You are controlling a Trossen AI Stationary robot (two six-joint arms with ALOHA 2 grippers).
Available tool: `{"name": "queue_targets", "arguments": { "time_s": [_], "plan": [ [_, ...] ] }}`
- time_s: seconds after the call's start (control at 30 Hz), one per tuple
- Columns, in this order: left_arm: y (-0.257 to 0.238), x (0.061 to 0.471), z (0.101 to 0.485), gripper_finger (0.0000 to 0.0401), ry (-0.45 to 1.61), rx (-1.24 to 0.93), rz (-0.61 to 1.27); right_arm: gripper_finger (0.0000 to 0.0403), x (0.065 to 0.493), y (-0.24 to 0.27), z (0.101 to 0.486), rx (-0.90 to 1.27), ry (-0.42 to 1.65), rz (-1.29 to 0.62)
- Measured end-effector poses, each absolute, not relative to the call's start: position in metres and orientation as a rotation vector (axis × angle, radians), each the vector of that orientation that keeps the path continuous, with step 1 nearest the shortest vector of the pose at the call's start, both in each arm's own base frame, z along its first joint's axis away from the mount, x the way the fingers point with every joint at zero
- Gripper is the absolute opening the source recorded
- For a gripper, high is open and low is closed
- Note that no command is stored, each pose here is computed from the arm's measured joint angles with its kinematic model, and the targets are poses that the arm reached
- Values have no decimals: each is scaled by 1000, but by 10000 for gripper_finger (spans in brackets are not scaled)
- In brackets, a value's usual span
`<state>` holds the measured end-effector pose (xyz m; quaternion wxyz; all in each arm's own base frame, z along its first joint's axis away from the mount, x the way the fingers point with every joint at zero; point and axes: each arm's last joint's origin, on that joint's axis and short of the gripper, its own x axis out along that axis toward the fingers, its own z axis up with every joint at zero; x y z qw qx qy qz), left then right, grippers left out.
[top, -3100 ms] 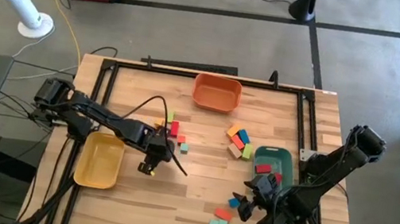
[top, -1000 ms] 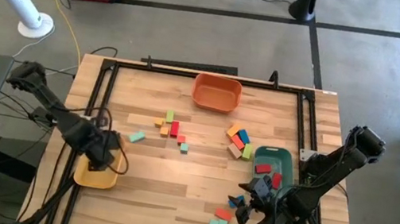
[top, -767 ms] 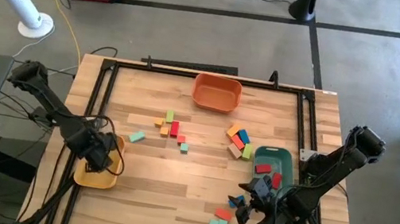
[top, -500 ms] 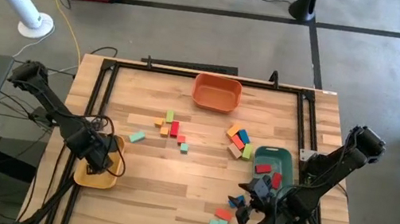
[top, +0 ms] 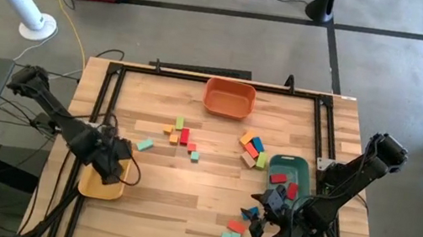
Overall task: Sort blocks by size
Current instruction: Put the small orange block into the yellow bin
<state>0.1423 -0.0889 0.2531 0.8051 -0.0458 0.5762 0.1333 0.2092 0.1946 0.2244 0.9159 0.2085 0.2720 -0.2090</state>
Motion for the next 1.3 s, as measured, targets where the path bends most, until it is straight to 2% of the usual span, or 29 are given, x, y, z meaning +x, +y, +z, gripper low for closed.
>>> {"name": "queue_targets", "arguments": {
  "time_s": [0.2,0.37,0.57,0.77,1.0,1.3],
  "plan": [
    [-94,186,273,256,856,56,105,317,210,195,225,418,557,-419],
    [-82,233,262,256,765,274,71,317,211,196,226,418,550,-406],
    [-57,285,229,256,886,416,59,317,212,197,226,426,544,-402],
    [-26,318,198,256,1035,446,78,317,212,197,227,423,542,-400],
    [7,330,178,256,1147,405,107,317,211,198,227,415,543,-397],
    [30,333,177,256,1118,264,30,317,211,198,227,384,549,-385]
  ]
}}
